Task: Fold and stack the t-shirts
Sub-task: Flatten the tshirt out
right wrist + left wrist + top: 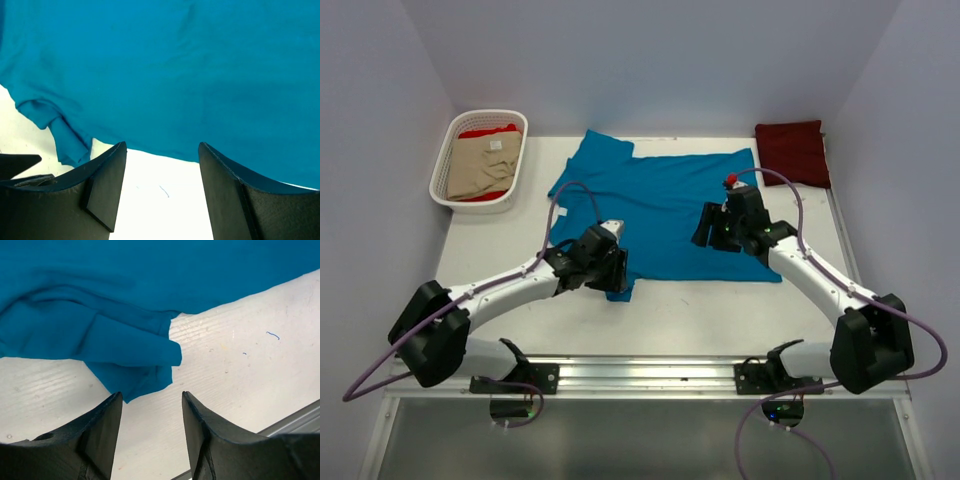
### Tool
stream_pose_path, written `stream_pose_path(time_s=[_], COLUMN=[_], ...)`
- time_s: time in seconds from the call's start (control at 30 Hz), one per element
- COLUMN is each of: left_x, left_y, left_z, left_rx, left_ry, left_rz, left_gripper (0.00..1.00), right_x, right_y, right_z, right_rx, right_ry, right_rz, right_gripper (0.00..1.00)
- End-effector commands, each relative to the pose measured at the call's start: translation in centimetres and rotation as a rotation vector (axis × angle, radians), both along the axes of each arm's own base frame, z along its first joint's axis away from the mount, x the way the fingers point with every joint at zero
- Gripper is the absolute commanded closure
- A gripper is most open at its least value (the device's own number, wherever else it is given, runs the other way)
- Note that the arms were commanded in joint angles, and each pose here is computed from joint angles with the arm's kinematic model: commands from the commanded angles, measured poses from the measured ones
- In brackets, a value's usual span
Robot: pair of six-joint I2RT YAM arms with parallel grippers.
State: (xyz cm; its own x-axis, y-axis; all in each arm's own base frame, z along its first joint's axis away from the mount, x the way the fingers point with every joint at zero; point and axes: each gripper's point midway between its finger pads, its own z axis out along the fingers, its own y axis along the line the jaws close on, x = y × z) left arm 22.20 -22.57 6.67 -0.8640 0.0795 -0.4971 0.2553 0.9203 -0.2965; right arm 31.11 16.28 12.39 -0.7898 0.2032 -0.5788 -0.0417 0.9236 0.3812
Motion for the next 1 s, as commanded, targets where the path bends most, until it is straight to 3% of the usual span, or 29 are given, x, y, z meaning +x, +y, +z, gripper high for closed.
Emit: stream_pose_path(time_s=[0.0, 0.4, 0.97], left_x=[0.5, 1.1, 2.8], left_y=[-1.5, -4.9, -3.8], left_z=[0.6, -0.4, -2.0], left_rx=[-0.01, 0.022, 0.119], left_ry=[-0.046, -0.047, -0.106], left_rz=[0.001, -0.07, -0.019], left_gripper=[0.46, 0.46, 0.51], right_x=[-0.5, -1.1, -1.2], right_y=[-0.4, -1.0, -1.0], right_z=[0.5, 0.0, 0.2], right_rx=[0.0, -0.03, -0.03], right_ry=[-0.017, -0.003, -0.012], right_rz=[-0.023, -0.025, -0.017], right_gripper=[0.37, 0.37, 0.42])
